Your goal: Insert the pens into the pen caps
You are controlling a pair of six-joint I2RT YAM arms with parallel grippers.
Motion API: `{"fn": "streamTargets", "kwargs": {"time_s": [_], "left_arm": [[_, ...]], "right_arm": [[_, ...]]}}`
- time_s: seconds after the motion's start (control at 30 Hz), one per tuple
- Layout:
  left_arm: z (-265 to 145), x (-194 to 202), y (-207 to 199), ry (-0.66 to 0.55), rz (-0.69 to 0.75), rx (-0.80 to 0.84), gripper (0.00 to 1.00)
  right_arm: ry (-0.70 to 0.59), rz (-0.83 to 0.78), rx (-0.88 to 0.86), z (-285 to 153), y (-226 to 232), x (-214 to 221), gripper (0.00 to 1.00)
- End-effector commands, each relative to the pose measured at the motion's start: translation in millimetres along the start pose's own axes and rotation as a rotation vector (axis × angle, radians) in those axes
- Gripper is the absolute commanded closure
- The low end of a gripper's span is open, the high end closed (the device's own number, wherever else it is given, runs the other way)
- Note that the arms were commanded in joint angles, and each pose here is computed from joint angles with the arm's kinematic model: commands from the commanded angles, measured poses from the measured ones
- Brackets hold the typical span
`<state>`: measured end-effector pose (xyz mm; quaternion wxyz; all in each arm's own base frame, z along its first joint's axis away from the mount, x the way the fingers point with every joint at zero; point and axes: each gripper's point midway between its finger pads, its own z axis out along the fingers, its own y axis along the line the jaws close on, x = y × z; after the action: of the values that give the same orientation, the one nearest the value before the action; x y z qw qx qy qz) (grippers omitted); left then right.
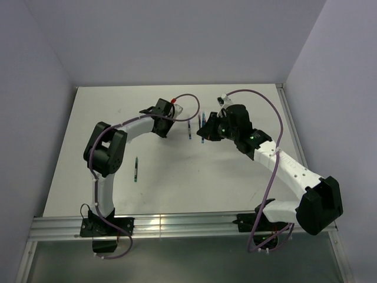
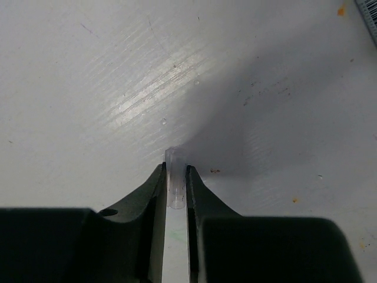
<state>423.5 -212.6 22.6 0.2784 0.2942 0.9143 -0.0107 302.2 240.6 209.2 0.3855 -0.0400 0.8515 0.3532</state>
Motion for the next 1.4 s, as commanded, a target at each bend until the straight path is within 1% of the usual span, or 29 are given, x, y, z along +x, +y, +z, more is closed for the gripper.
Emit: {"fn": "streamTargets", "kwargs": {"time_s": [0.0,0.03,0.07,0.17,0.27,0.33,0.5,0.53,0.57,0.63,0.67,0.73,0.77,0.83,0.87,0.9,0.93,0.97,1.0,1.07,1.13,1.3,1.37], "left_arm": [[9,21,-21,0.087,-0.022,0.114,0.92],[9,20,-23,0.087,-0.033,0.127,1.0],[9,21,-25,0.097,-0.049,0.14,1.0],[3,11,-28,0.073,-0.106,0.172,1.0],[-11,-6,-25,0.022,-0.198,0.168,1.0],[-21,-20,-22,-0.026,-0.257,0.202,1.0],[-65,-59,-14,-0.178,-0.472,0.265,1.0],[-73,-72,-8,-0.239,-0.515,0.287,1.0],[-90,-79,-8,-0.279,-0.587,0.32,1.0],[-110,-92,4,-0.371,-0.661,0.334,1.0],[-133,-106,7,-0.46,-0.692,0.36,1.0],[-156,-117,15,-0.534,-0.729,0.369,1.0],[-175,-125,16,-0.59,-0.75,0.397,1.0],[-192,-129,16,-0.628,-0.781,0.418,1.0],[-205,-129,12,-0.67,-0.818,0.462,1.0],[-223,-140,11,-0.76,-0.81,0.511,1.0],[-230,-140,8,-0.789,-0.822,0.538,1.0],[-234,-131,3,-0.792,-0.866,0.574,1.0],[-249,-139,2,-0.864,-0.852,0.62,1.0],[-260,-133,-2,-0.899,-0.881,0.662,1.0],[-277,-135,-6,-0.959,-0.854,0.717,1.0],[-297,-131,-10,-1.005,-0.84,0.757,1.0],[-308,-131,-15,-1.024,-0.819,0.797,1.0]], "right_arm": [[-0.04,-0.025,-0.014,-2,2,-10,1.0],[-0.038,-0.025,-0.015,-2,2,-9,1.0],[-0.036,-0.025,-0.019,-2,3,-9,1.0],[-0.033,-0.026,-0.021,-1,3,-9,1.0],[-0.034,-0.027,-0.019,-1,2,-9,1.0],[-0.035,-0.03,-0.02,-1,3,-9,1.0],[-0.028,-0.043,-0.087,-4,15,-8,1.0],[-0.007,-0.046,-0.13,-5,22,-4,1.0],[-0.01,-0.051,-0.159,-5,27,-5,1.0],[0.019,-0.051,-0.213,-3,34,2,1.0],[0.036,-0.061,-0.278,-5,44,4,1.0],[0.07,-0.048,-0.321,-4,50,12,1.0],[0.071,-0.069,-0.386,-6,62,12,1.0],[0.079,-0.078,-0.423,-7,70,14,1.0],[0.074,-0.094,-0.453,-9,78,14,1.0],[0.085,-0.098,-0.48,-11,84,17,1.0],[0.087,-0.099,-0.499,-12,88,19,1.0],[0.077,-0.108,-0.525,-12,95,17,1.0],[0.098,-0.104,-0.556,-15,102,22,1.0],[0.103,-0.106,-0.577,-11,109,22,1.0],[0.119,-0.106,-0.6,-10,119,27,1.0],[0.133,-0.097,-0.637,-8,131,28,1.0],[0.146,-0.092,-0.637,-4,131,31,1.0]]}}
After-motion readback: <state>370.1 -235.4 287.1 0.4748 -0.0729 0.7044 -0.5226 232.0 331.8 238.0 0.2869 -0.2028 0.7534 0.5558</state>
